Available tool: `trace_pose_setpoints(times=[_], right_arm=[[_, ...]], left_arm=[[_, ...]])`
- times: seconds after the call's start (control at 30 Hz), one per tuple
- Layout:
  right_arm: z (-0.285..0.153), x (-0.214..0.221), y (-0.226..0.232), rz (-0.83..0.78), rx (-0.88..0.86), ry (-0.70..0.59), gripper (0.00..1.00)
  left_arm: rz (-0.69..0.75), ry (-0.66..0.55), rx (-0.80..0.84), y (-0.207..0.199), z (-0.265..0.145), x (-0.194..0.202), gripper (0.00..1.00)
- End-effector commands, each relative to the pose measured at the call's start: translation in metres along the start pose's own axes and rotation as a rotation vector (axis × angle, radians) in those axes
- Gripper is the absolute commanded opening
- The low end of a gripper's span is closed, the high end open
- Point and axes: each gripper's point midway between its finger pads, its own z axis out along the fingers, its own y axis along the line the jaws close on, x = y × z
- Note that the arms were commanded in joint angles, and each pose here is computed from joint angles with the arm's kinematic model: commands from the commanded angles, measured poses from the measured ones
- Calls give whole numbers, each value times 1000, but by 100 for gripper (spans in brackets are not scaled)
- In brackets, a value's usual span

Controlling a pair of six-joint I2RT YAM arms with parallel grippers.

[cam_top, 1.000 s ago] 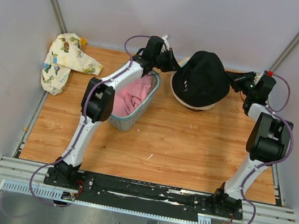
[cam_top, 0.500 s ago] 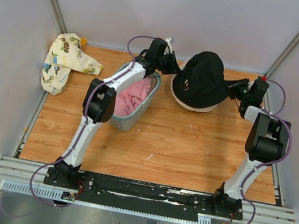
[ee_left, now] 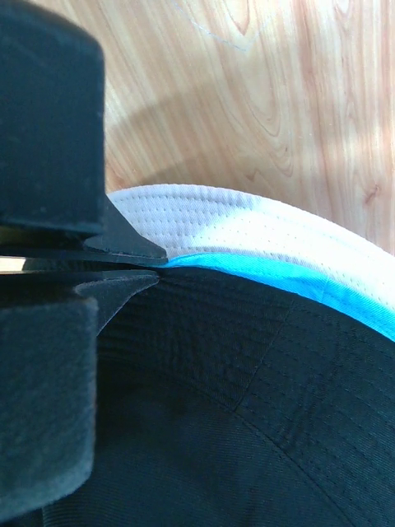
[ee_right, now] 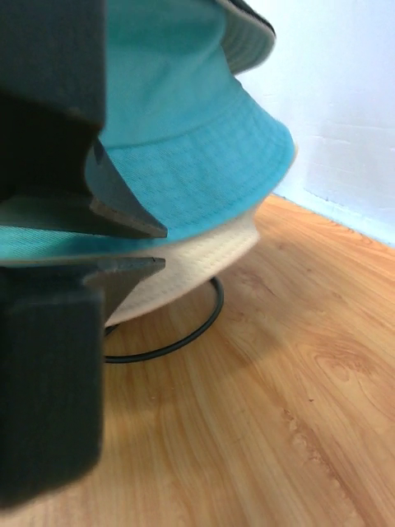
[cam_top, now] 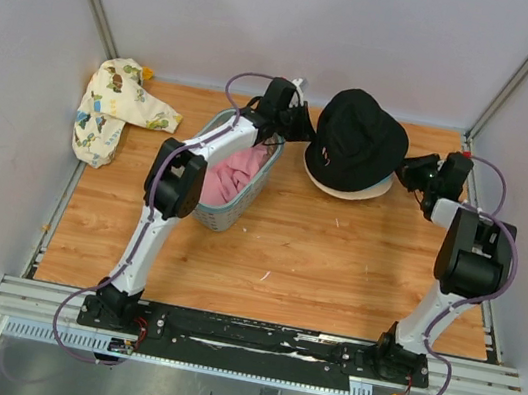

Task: Stack the hats
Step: Stack the hat on the hat.

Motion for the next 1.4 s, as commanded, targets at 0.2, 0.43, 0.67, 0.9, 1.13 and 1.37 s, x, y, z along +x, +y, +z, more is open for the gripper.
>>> trace_pose_setpoints(times=[0.2,0.43,0.67,0.9,1.13,1.37], right_arm=[[-85,-44,27,-23,-77,-217,47],[-125,-45,55,-32,-211,-264,53],[-134,-36,97,-59,-402,-187,56],[-120,-23,104,-109,-405,-109,57],[-98,-7,107,-132,-427,-32,57],[-83,1,121,-158,-447,-3,54]], left_arm=[[19,5,-16,-10,-24,-1,0],[25,3,-9,-15,-26,-2,0],[33,2,-9,-18,-25,-3,1],[40,8,-7,-22,-22,-2,0],[45,8,-10,-23,-22,-3,0],[51,7,-9,-24,-21,-4,1]])
